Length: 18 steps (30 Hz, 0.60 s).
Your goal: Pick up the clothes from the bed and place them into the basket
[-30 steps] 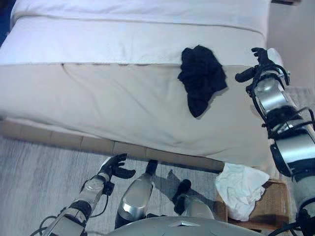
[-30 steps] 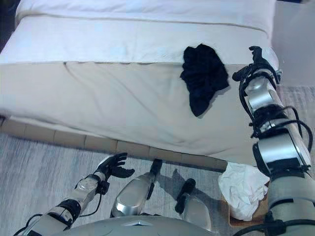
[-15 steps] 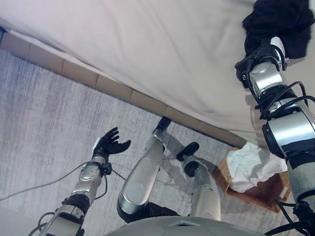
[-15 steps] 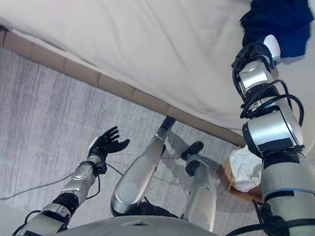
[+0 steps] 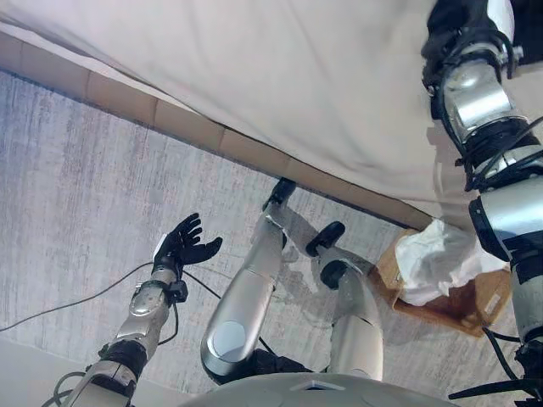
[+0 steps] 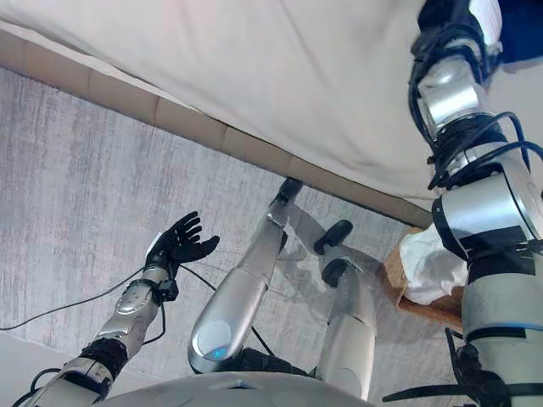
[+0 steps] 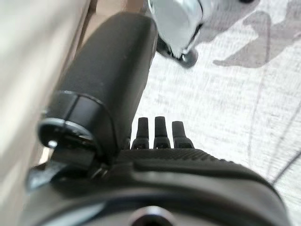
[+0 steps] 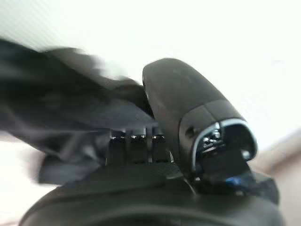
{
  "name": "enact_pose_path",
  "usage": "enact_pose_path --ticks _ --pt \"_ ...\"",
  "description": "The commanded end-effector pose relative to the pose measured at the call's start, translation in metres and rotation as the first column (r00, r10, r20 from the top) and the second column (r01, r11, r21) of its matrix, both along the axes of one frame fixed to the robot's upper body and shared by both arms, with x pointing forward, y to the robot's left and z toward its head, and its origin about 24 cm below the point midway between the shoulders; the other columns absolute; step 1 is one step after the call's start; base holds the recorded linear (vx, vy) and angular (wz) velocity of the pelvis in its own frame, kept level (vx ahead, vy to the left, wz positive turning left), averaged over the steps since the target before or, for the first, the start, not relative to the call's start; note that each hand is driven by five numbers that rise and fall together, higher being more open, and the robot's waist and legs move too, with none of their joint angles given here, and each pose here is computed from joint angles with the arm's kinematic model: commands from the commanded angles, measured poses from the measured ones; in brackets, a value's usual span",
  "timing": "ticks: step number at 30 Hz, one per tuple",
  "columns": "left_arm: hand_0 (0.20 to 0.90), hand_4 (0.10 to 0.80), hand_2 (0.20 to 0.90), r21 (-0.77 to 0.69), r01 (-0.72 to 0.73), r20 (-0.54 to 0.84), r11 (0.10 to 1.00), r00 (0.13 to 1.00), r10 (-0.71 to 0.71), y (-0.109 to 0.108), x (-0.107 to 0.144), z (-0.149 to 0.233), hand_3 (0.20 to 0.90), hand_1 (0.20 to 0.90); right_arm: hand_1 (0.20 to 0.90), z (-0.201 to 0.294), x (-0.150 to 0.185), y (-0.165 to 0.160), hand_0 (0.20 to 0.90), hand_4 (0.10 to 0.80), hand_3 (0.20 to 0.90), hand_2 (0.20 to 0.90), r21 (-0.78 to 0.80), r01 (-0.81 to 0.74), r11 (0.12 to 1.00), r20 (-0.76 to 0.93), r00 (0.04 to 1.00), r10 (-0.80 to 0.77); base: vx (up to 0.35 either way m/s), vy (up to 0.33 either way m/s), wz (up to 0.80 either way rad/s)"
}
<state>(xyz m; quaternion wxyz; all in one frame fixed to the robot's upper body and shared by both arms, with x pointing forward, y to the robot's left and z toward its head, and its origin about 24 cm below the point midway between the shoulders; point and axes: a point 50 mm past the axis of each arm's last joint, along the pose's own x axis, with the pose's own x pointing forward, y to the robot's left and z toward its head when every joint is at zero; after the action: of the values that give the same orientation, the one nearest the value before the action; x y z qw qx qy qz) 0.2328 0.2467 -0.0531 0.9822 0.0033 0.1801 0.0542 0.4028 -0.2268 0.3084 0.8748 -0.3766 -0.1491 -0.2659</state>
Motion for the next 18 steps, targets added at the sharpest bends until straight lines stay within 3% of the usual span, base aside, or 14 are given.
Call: enact_pose_path --ticks 1,5,10,18 --pt "0.9 0.8 0.9 0.11 -0.015 -0.003 0.994 1.0 0.016 0.018 -0.007 0.004 0.9 0.9 0.3 0.069 -0.036 -0.008 0.3 0.1 0.2 0.3 -0.174 0.117 0.978 0.372 0.927 -0.045 -0.04 -0.128 -0.33" --pt "0.9 0.8 0.9 0.171 -0.021 -0.062 0.985 0.998 0.032 0.023 -0.006 0.0 0.9 0.9 0.3 0.082 -0.057 -0.021 0.3 0.1 0.2 0.3 -0.167 0.123 0.978 0.446 0.894 -0.037 -0.061 -0.099 -0.28" --pt "0.9 0.8 0.9 0.234 -0.011 -0.225 0.972 0.972 0.065 0.032 -0.027 -0.023 0.9 0.9 0.3 0.085 -0.079 -0.046 0.3 0.1 0.2 0.3 -0.178 0.141 0.974 0.467 0.883 -0.042 0.064 -0.077 -0.31" --pt "0.9 0.8 0.9 0.235 0.025 -0.367 0.972 0.928 0.065 0.027 -0.045 -0.047 0.9 0.9 0.3 0.067 -0.109 -0.083 0.3 0.1 0.2 0.3 -0.156 0.171 0.973 0.455 0.886 -0.083 0.051 -0.078 -0.3"
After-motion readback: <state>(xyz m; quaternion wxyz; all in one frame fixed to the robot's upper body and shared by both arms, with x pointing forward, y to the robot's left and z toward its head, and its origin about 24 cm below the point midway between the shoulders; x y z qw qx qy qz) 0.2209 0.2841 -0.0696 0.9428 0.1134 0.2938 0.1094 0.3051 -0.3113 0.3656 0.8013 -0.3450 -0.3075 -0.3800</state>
